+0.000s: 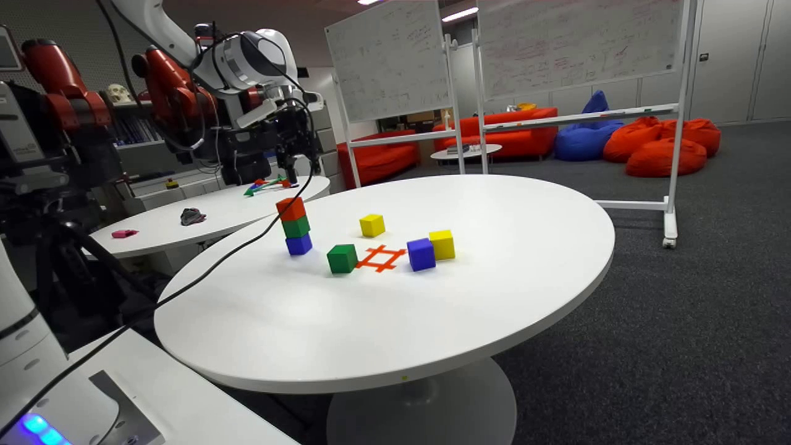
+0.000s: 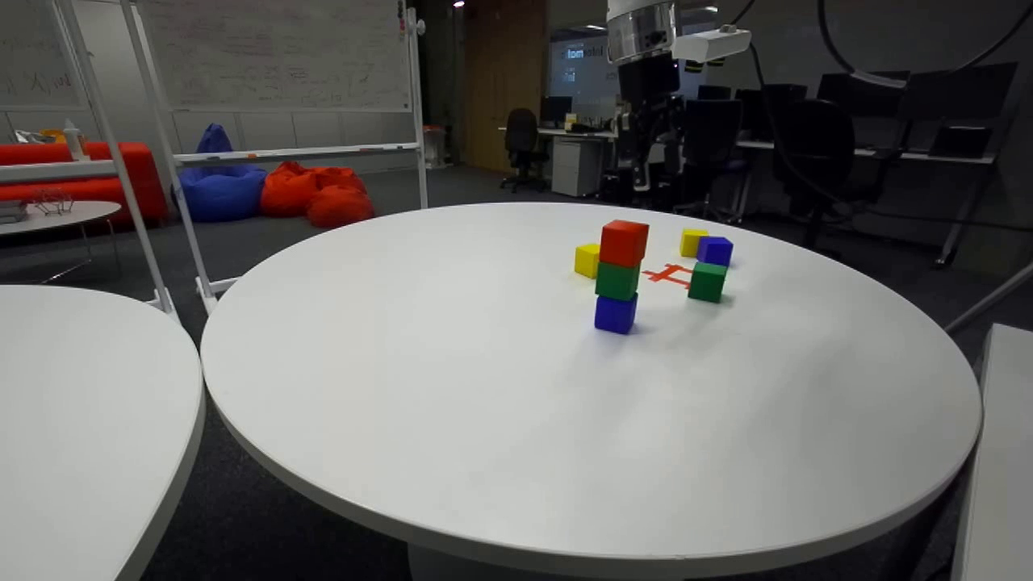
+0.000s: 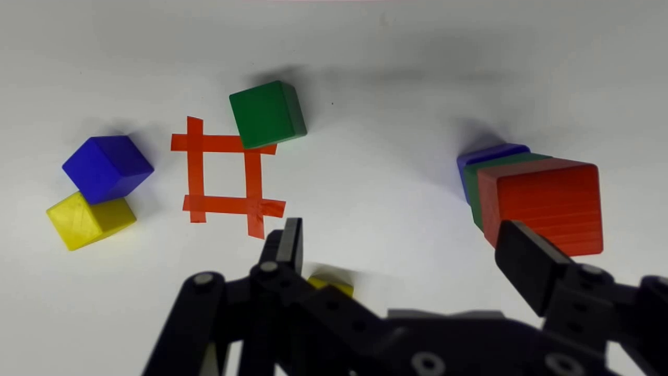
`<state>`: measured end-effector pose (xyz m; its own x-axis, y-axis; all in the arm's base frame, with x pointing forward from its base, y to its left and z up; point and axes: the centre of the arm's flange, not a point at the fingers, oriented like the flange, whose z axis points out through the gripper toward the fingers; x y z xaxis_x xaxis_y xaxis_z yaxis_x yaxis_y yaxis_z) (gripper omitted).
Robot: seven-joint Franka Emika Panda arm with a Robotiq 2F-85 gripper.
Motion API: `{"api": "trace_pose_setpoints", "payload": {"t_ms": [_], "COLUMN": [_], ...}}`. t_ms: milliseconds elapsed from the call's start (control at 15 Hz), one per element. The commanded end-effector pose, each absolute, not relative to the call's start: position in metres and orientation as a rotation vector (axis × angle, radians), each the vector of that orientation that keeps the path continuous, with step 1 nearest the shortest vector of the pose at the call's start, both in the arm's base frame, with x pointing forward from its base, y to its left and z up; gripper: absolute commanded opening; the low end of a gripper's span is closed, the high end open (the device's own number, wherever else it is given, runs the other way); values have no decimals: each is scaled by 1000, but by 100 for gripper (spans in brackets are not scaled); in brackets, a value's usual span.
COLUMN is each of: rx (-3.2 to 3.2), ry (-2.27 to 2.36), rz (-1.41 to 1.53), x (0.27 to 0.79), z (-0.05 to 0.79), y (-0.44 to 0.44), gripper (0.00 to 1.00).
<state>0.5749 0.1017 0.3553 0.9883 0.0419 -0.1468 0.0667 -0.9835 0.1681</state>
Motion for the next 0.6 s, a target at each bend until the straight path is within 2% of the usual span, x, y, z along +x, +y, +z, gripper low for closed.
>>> {"api": "trace_pose_setpoints", "payload": {"t_ms": [0,533], "rx": [2942,2892], "ry": [115,206], "rz": [-238,-342], "x": [576,577], "z": [350,320], "y": [110,142], "gripper": [100,100]}}
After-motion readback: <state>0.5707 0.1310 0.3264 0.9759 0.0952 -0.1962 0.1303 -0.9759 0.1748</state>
